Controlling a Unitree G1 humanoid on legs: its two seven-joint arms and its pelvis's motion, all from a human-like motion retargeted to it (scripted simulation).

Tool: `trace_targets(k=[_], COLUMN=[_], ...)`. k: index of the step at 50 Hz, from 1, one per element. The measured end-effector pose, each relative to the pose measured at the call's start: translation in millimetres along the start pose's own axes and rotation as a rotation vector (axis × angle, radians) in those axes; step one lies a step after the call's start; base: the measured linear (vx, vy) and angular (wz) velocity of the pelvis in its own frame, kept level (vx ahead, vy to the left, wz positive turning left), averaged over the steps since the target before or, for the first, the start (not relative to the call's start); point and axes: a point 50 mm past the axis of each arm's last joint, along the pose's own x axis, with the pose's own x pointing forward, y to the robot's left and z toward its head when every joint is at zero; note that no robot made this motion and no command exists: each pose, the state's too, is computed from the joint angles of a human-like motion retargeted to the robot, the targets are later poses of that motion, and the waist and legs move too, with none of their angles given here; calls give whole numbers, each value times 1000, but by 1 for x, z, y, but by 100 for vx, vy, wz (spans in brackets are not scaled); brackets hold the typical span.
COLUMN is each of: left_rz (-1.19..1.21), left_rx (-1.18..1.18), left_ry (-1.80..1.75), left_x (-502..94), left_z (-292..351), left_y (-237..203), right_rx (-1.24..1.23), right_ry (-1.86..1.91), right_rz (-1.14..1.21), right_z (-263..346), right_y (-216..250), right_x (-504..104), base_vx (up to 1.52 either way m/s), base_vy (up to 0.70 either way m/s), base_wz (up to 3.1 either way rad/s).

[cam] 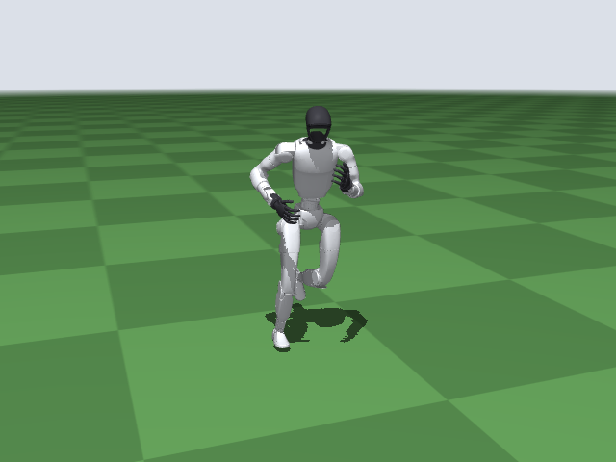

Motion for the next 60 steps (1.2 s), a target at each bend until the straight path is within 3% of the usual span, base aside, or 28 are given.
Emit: trace_targets(k=[3,7,12,19,23,28,35,39,43,46,48,55,60], left_rz=[200,290,312,206,97,-148,-202,-158,-12,179,252,319,335], left_rx=[-9,-62,96,262,290,232,53,67,123,44,-9,59,45], left_ry=[318,633,826,694,514,78,-204,-140,175,427,548,824,653], left_x=[-87,-164,-203,-167,-90,12,33,15,-39,-108,-145,-207,-186], left_z=[-7,46,78,16,-34,-4,32,29,-12,-16,4,64,67], left_y=[40,54,68,77,68,9,-33,-18,15,46,56,63,60], right_rx=[-43,20,13,20,55,160,134,38,-8,-140,-71,51,82], right_ry=[-379,-829,-926,-434,-119,-4,210,178,72,-160,-368,-770,-722], right_rz=[26,121,296,143,-9,-58,-168,-177,-109,3,30,214,241], right_z=[75,165,179,84,15,9,-9,-13,-11,36,75,144,131], right_y=[2,28,50,39,29,8,-4,-9,-15,-11,5,55,58], right_x=[33,23,0,12,3,-48,-100,-81,-24,36,57,31,19], base_vx=[148,164,178,172,156,175,194,187,163,167,180,199,196], base_vy=[-31,-21,10,28,13,0,-43,-62,-46,-38,-30,-2,34], base_wz=[-9,-115,-93,12,91,102,146,-23,-120,-127,-136,-151,-37])
